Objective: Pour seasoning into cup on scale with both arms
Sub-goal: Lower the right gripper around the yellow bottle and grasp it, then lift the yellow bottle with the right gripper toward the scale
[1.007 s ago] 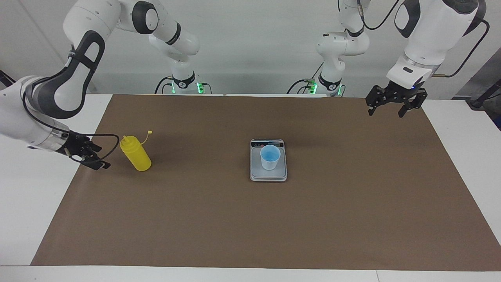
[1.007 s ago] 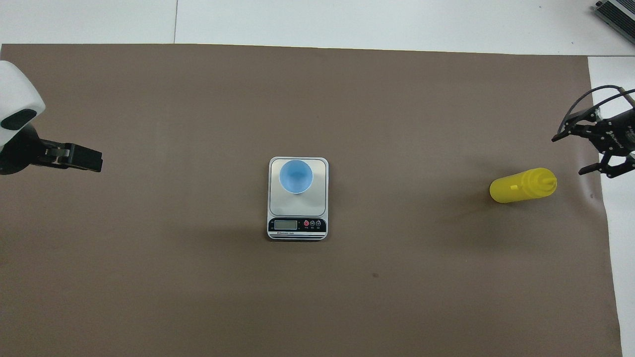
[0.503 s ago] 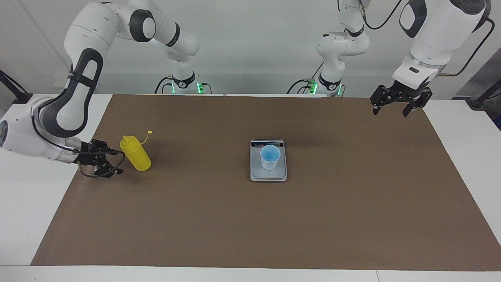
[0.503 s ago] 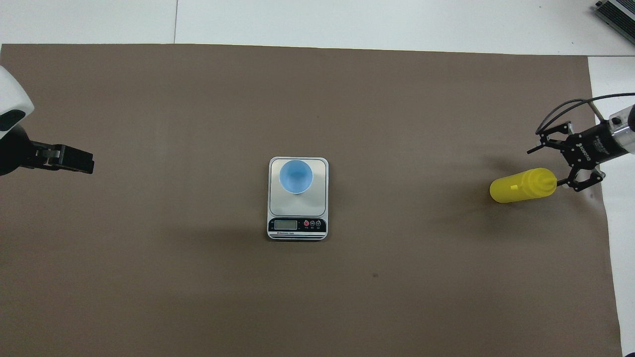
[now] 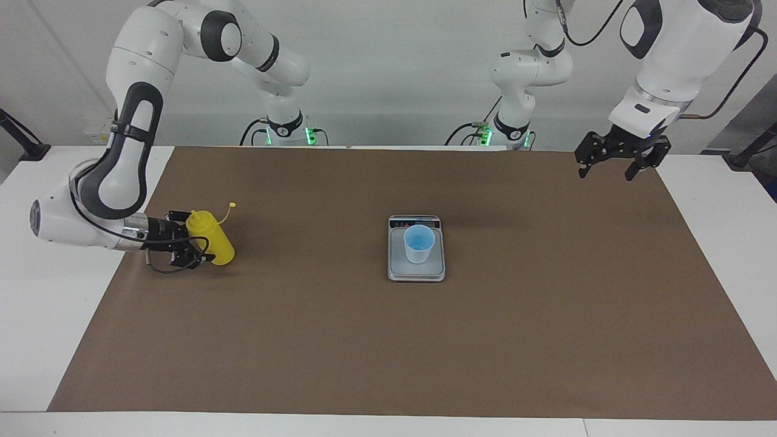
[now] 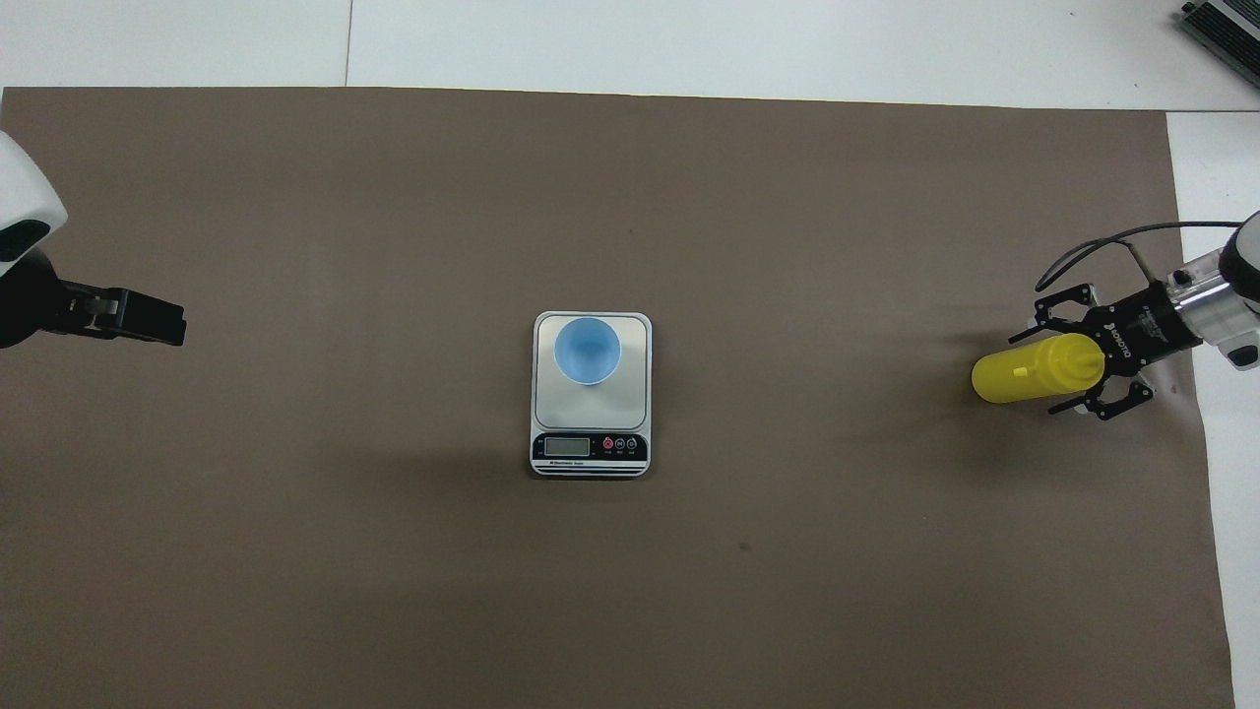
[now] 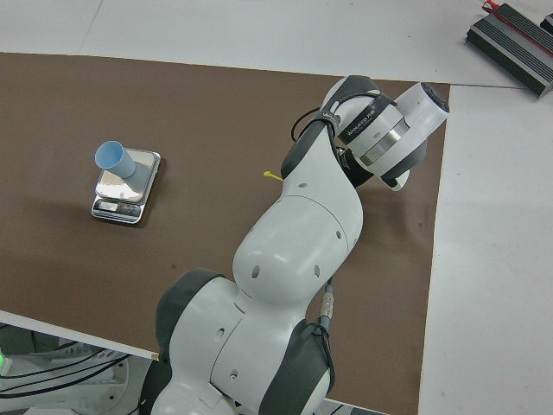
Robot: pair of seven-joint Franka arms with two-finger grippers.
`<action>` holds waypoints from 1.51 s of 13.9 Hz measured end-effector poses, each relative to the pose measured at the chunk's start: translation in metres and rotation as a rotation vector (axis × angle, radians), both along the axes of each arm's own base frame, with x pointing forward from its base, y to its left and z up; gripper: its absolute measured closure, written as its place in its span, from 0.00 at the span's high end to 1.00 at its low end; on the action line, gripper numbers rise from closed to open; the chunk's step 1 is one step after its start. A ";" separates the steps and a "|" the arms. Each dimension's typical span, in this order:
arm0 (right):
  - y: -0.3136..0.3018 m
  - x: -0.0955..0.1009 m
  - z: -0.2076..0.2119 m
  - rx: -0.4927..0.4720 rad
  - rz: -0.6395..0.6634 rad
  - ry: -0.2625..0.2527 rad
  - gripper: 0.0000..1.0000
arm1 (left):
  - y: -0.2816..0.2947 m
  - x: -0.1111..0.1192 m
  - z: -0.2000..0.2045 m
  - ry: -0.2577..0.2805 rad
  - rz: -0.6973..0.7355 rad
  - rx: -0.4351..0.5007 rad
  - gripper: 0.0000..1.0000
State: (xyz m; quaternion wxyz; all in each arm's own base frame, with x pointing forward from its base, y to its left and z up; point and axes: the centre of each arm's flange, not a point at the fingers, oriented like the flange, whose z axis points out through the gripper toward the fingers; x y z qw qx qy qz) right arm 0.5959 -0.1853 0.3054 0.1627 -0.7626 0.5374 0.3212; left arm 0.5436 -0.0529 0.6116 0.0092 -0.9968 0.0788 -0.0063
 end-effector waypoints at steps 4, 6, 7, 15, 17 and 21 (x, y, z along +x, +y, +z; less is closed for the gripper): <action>0.000 -0.006 0.007 0.064 -0.058 0.010 0.87 | 0.001 0.000 0.000 0.000 0.000 0.000 1.00; 0.001 -0.004 0.011 0.049 -0.098 0.031 0.64 | 0.002 0.000 0.001 -0.002 0.003 0.000 1.00; 0.003 -0.001 0.015 0.026 -0.133 0.040 0.63 | 0.002 0.000 0.001 -0.003 0.004 0.000 1.00; 0.094 0.044 0.110 -0.181 -0.417 -0.033 0.55 | 0.003 -0.002 0.008 -0.002 0.006 -0.001 1.00; 0.110 0.053 0.122 -0.208 -0.487 -0.059 0.55 | 0.005 -0.001 0.012 -0.008 0.011 0.000 1.00; 0.170 0.072 0.138 -0.336 -0.578 -0.136 0.55 | -0.005 -0.002 0.012 -0.002 -0.007 0.001 1.00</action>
